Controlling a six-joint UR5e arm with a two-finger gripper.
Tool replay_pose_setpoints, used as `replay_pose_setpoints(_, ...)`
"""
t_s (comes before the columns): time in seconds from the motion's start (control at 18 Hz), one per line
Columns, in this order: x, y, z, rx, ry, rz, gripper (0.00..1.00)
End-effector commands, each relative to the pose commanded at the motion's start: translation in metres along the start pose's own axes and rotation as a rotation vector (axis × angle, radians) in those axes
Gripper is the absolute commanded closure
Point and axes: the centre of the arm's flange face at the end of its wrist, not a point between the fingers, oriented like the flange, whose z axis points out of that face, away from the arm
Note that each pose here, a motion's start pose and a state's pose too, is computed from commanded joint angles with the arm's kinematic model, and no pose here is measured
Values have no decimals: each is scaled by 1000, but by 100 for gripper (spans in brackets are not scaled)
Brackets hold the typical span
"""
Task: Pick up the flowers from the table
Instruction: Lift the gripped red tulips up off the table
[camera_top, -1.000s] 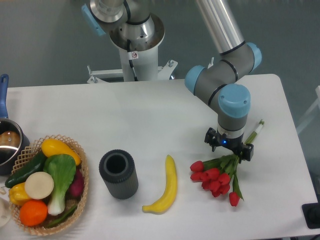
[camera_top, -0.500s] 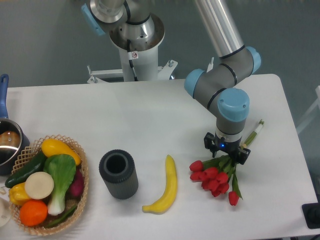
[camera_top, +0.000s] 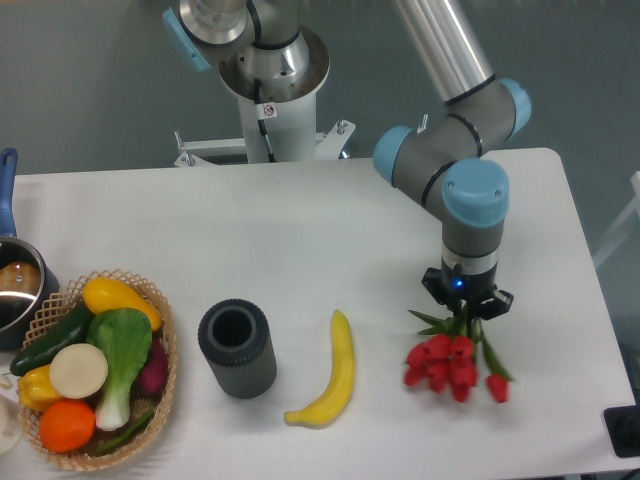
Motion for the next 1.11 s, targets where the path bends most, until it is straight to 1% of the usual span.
replay_pose_setpoints(0.11,-11,4,-13,-12,23,-13,100)
replay_pose_setpoints(0.28,-31,10,-33,-40,101,-29,100)
replay_pose_setpoints(0.33,-35,7,-40,-31,125,-35,100)
replay_pose_setpoints(0.44,-45,8,-51,-11,149,-48,100)
replay_pose_setpoints(0.67,-43,5,-54,22,179,-59,100)
replay_pose_setpoints(0.83,-48,5,-73,34,160,-72,100)
replay_pose_setpoints(1.0,-56,-8,-90,31,171,-59,100)
replay_pose_setpoints(1.11,-55,-26,-92,30,180,-48,100)
